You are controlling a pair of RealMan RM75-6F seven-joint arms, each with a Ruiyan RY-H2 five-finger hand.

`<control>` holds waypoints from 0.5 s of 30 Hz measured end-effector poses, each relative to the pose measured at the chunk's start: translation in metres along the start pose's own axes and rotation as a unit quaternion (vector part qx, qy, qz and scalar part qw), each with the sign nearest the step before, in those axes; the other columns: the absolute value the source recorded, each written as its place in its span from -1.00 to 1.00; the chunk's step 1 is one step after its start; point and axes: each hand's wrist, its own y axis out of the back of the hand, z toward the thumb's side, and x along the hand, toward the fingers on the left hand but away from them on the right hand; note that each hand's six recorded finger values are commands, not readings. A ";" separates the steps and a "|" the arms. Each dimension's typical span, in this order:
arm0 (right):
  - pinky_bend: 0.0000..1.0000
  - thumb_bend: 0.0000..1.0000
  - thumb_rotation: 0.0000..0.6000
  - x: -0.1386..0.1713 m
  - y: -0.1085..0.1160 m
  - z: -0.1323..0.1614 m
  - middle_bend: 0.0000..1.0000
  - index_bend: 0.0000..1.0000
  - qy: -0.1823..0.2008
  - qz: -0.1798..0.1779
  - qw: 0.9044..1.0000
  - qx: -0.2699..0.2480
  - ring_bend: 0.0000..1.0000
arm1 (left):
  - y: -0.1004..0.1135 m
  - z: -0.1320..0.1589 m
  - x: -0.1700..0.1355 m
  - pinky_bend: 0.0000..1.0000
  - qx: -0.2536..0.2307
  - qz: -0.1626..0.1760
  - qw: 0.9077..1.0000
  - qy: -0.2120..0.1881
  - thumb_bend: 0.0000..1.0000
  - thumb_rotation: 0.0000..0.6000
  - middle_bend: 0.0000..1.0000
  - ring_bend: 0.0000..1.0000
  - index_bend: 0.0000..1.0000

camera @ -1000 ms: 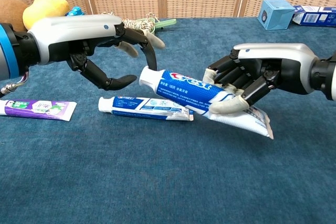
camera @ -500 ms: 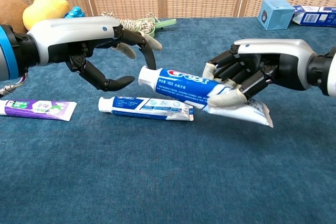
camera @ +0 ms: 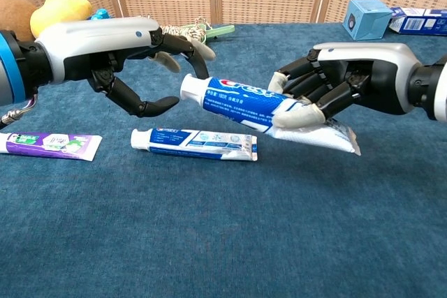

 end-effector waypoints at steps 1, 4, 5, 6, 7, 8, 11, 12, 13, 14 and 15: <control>0.43 -0.05 1.00 0.000 0.001 0.000 0.44 0.84 0.001 -0.001 1.000 -0.003 0.38 | 0.000 0.000 0.000 -0.74 0.001 0.002 1.000 0.000 -0.09 1.00 -0.77 -0.98 -0.30; 0.43 -0.05 1.00 0.001 0.003 -0.001 0.45 0.84 0.001 -0.007 1.000 -0.003 0.38 | 0.001 0.001 0.001 -0.74 0.004 0.007 1.000 0.000 -0.09 1.00 -0.77 -0.98 -0.24; 0.43 -0.05 1.00 0.001 0.004 -0.001 0.45 0.84 0.000 -0.008 1.000 -0.002 0.38 | 0.002 0.001 0.001 -0.74 0.004 0.008 1.000 0.000 -0.09 1.00 -0.77 -0.98 -0.23; 0.43 -0.05 1.00 0.001 0.005 -0.002 0.45 0.84 -0.001 -0.010 1.000 -0.003 0.38 | 0.002 0.001 0.001 -0.74 0.004 0.008 1.000 0.001 -0.09 1.00 -0.77 -0.98 -0.21; 0.43 -0.05 1.00 0.001 0.005 -0.002 0.45 0.84 -0.002 -0.012 1.000 -0.004 0.38 | 0.002 0.001 0.001 -0.74 0.003 0.009 1.000 0.001 -0.09 1.00 -0.77 -0.98 -0.21; 0.43 -0.05 1.00 0.001 0.006 -0.003 0.45 0.84 -0.003 -0.013 1.000 -0.004 0.38 | 0.002 0.000 0.001 -0.74 0.003 0.009 1.000 0.002 -0.09 1.00 -0.77 -0.98 -0.20; 0.43 -0.05 1.00 0.001 0.006 -0.003 0.46 0.84 -0.004 -0.016 1.000 -0.006 0.39 | 0.001 0.000 0.001 -0.74 0.002 0.007 1.000 0.004 -0.09 1.00 -0.77 -0.98 -0.18; 0.43 -0.05 1.00 0.001 0.006 -0.002 0.46 0.84 -0.004 -0.017 1.000 -0.007 0.39 | 0.001 0.000 0.002 -0.74 0.002 0.007 1.000 0.005 -0.09 1.00 -0.77 -0.98 -0.18; 0.44 -0.05 1.00 0.001 0.006 -0.002 0.46 0.84 -0.003 -0.018 1.000 -0.007 0.39 | 0.001 0.000 0.002 -0.74 0.002 0.007 1.000 0.005 -0.09 1.00 -0.77 -0.98 -0.18; 0.44 -0.05 1.00 0.001 0.007 -0.001 0.46 0.84 -0.002 -0.019 1.000 -0.007 0.39 | 0.001 0.000 0.002 -0.74 0.002 0.007 1.000 0.005 -0.09 1.00 -0.77 -0.98 -0.19; 0.44 -0.05 1.00 0.001 0.007 -0.001 0.46 0.84 -0.002 -0.021 1.000 -0.008 0.39 | 0.001 0.000 0.002 -0.74 0.003 0.008 1.000 0.005 -0.09 1.00 -0.77 -0.98 -0.21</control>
